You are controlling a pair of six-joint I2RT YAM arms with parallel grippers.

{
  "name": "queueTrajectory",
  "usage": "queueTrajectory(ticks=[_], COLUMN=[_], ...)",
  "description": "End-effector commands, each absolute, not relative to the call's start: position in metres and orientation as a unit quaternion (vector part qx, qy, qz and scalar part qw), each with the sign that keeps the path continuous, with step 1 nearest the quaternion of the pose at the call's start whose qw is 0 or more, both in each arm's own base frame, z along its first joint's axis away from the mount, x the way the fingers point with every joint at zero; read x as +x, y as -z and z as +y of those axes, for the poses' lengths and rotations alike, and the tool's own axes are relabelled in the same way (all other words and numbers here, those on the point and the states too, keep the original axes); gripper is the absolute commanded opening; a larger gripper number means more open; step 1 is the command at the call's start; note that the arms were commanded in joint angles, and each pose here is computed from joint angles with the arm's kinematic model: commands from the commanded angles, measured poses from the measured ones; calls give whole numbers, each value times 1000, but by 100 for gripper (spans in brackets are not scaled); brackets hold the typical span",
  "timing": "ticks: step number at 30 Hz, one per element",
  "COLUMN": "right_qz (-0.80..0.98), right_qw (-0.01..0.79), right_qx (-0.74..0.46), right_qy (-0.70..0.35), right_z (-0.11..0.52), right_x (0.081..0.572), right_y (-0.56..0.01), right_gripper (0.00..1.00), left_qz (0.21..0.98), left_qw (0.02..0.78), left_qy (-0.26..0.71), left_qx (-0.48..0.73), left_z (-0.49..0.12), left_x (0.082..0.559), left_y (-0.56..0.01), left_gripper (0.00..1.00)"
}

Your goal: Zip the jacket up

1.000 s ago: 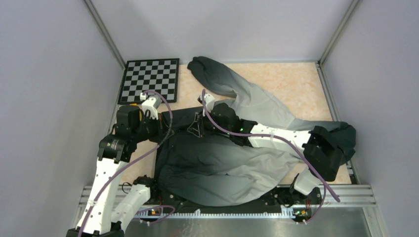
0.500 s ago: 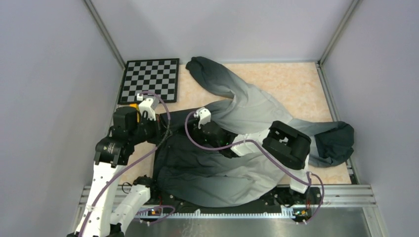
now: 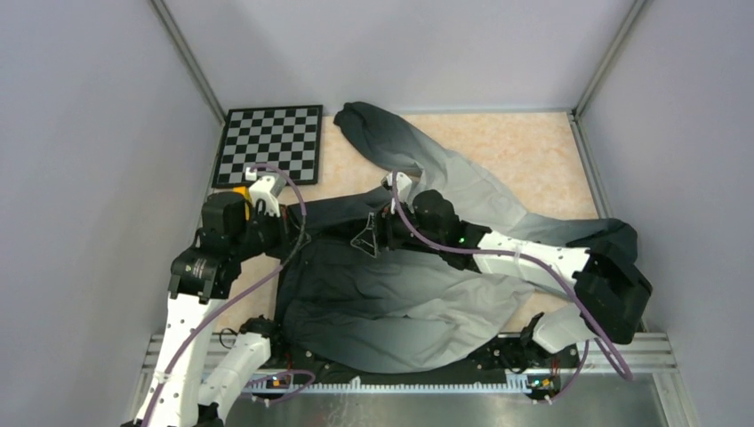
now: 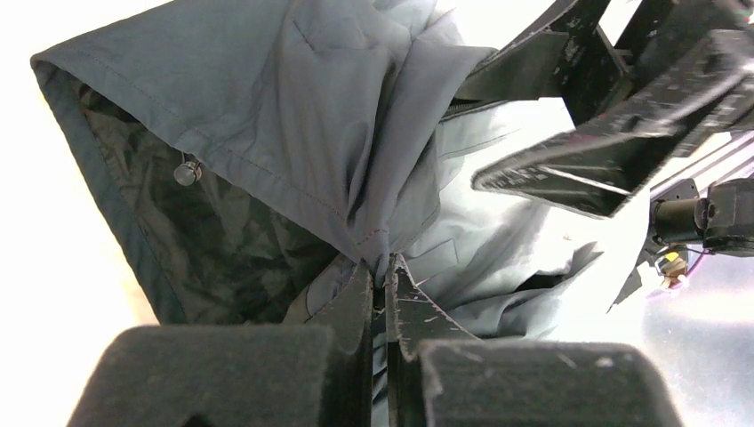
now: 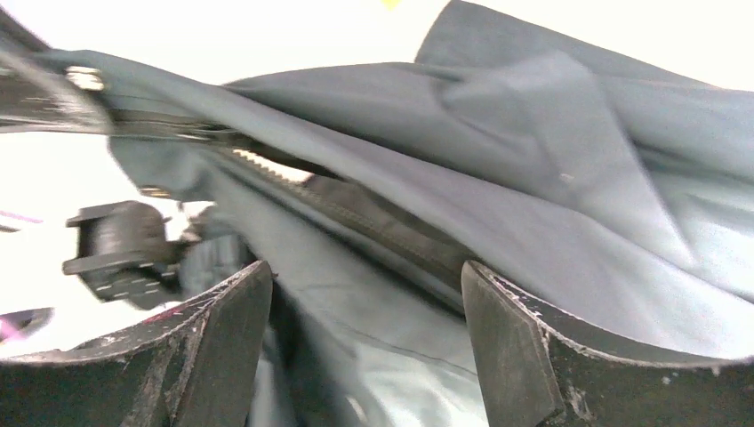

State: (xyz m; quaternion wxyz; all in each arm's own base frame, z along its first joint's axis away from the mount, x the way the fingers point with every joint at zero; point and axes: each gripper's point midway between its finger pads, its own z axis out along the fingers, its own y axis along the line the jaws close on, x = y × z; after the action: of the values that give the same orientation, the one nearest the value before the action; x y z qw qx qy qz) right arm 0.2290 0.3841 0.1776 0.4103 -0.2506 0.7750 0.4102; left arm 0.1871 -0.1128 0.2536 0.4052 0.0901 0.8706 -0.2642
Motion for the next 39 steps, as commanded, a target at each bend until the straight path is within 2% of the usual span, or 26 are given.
queueTrajectory(ticks=[1, 5, 9, 14, 19, 24, 32, 39], right_qz=[701, 665, 642, 633, 635, 622, 616, 621], right_qw=[362, 339, 311, 304, 315, 305, 294, 291], right_qx=[-260, -240, -231, -230, -222, -227, -226, -228], right_qy=[-557, -620, -662, -674, -670, -685, -695, -691], right_z=[411, 435, 450, 461, 461, 466, 464, 466], right_x=[190, 190, 188, 192, 205, 207, 201, 202], right_y=[-231, -255, -265, -263, -259, -263, -265, -257], right_gripper=[78, 84, 84, 77, 75, 64, 36, 35], left_qz=[846, 843, 840, 840, 841, 843, 849, 859], left_qw=[444, 442, 442, 439, 436, 433, 427, 410], left_qy=[275, 286, 293, 298, 301, 299, 291, 291], left_qx=[107, 111, 114, 115, 115, 113, 106, 96], left_z=[-117, -121, -123, -125, -125, -125, -123, -124], left_x=[193, 192, 191, 190, 190, 191, 196, 202], left_y=[-273, -274, -277, -276, -275, -273, -269, -258], left_gripper=[0, 0, 0, 0, 0, 0, 0, 0])
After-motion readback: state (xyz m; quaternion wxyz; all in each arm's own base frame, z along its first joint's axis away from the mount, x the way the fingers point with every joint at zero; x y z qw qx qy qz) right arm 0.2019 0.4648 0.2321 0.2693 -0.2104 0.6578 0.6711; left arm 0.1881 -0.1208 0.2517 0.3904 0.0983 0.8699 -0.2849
